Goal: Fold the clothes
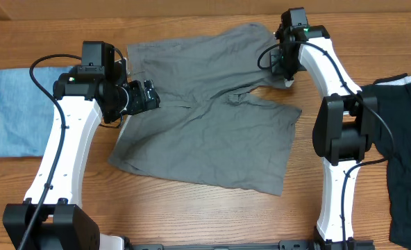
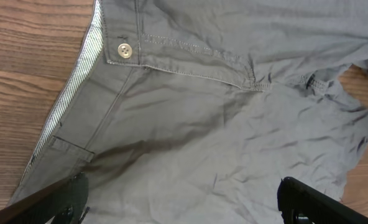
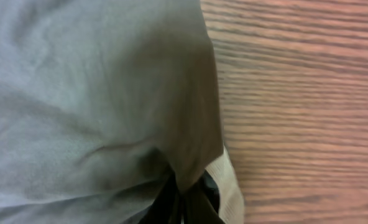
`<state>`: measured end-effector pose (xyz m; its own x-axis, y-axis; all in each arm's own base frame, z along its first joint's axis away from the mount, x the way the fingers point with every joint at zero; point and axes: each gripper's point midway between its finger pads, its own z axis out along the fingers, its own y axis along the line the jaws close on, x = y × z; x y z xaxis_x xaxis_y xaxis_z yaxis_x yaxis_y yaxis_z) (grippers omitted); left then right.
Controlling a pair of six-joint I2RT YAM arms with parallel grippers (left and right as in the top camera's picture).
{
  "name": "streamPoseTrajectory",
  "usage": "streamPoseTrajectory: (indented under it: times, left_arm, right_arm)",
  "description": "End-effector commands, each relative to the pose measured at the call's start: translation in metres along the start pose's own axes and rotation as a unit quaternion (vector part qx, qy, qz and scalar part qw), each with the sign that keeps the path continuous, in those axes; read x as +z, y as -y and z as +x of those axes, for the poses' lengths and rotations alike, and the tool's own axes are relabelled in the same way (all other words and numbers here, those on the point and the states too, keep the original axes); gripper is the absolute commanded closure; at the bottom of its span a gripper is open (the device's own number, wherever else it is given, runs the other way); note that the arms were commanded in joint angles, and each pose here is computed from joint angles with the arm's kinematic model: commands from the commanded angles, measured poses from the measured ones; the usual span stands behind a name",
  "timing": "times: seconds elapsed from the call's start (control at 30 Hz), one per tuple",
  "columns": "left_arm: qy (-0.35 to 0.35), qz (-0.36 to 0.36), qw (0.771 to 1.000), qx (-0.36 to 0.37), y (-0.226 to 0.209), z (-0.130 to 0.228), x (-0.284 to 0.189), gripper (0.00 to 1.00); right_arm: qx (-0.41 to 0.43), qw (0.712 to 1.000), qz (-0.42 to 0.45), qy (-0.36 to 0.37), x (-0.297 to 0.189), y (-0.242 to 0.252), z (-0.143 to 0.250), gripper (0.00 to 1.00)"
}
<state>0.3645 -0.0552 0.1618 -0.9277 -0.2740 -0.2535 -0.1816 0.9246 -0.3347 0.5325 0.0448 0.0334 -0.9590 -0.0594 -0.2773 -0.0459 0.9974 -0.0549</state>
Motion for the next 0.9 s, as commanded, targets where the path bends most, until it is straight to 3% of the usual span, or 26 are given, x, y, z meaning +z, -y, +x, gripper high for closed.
streamPoseTrajectory:
  times: [0.0, 0.3, 0.43, 0.8, 0.87]
  left_arm:
    - [-0.002, -0.003, 1.000, 0.001, -0.001, 0.001, 0.002, 0.00]
    - [-0.002, -0.003, 1.000, 0.001, -0.001, 0.001, 0.002, 0.00]
    - [-0.002, -0.003, 1.000, 0.001, -0.001, 0.001, 0.002, 0.00]
    - [-0.002, -0.003, 1.000, 0.001, -0.001, 0.001, 0.002, 0.00]
    - [-0.002, -0.003, 1.000, 0.001, -0.001, 0.001, 0.002, 0.00]
  right_arm:
    - [0.002, 1.000, 0.028, 0.010, -0.008, 0.010, -0.007, 0.96]
    - [0.015, 0.996, 0.040, 0.082, -0.085, 0.017, -0.048, 0.96]
    - [0.023, 0.995, 0.045, 0.082, -0.109, 0.020, -0.049, 0.92]
    - [0.040, 0.997, 0.053, 0.033, -0.111, 0.023, -0.024, 0.91]
    - [0.055, 0.997, 0.050, 0.034, -0.112, 0.023, -0.024, 0.96]
